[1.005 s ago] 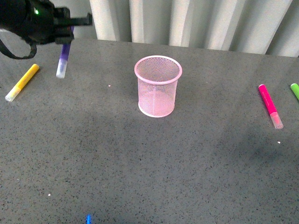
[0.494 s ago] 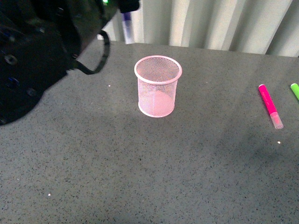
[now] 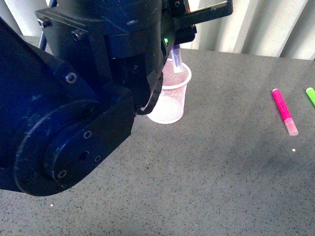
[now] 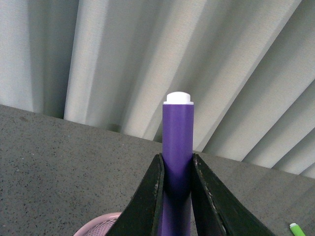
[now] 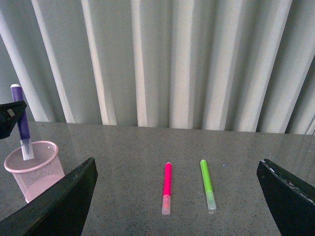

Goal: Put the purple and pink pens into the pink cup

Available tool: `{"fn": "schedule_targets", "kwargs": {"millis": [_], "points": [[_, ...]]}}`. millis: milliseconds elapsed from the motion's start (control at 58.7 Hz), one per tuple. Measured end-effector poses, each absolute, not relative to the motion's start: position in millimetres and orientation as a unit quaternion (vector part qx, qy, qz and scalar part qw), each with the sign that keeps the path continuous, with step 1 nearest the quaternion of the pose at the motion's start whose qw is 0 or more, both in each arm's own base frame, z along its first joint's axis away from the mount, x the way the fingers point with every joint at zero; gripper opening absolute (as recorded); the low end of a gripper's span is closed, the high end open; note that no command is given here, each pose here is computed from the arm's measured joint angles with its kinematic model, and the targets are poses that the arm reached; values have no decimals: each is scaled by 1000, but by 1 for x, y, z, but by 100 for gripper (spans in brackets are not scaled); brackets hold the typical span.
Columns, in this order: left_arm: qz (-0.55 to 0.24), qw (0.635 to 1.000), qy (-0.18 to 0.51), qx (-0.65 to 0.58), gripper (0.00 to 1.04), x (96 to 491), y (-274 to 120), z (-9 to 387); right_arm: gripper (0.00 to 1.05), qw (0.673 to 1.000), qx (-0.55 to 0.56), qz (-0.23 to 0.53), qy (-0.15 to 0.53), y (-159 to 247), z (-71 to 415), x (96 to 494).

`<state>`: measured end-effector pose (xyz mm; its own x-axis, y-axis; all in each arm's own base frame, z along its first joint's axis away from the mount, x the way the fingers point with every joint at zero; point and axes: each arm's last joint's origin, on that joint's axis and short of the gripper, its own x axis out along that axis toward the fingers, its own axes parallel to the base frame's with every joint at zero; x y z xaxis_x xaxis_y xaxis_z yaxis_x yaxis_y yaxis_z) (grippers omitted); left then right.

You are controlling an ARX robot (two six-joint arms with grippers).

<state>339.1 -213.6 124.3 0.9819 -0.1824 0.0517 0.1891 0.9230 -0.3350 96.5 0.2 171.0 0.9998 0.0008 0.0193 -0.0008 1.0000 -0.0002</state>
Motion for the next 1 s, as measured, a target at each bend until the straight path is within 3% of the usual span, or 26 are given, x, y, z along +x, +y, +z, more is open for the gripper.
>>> {"fn": "schedule_targets", "kwargs": {"millis": [545,800,1005], "points": [[-73,984,3,-161,12,361,-205,103,98,1000,0,1,-10,0,171,97],[-72,985,43,-148,12,362,-203,86,98,1000,0,0,-10,0,171,97],[-86,980,82,-156,47,349,-197,86,98,1000,0,0,-10,0,171,97]]}}
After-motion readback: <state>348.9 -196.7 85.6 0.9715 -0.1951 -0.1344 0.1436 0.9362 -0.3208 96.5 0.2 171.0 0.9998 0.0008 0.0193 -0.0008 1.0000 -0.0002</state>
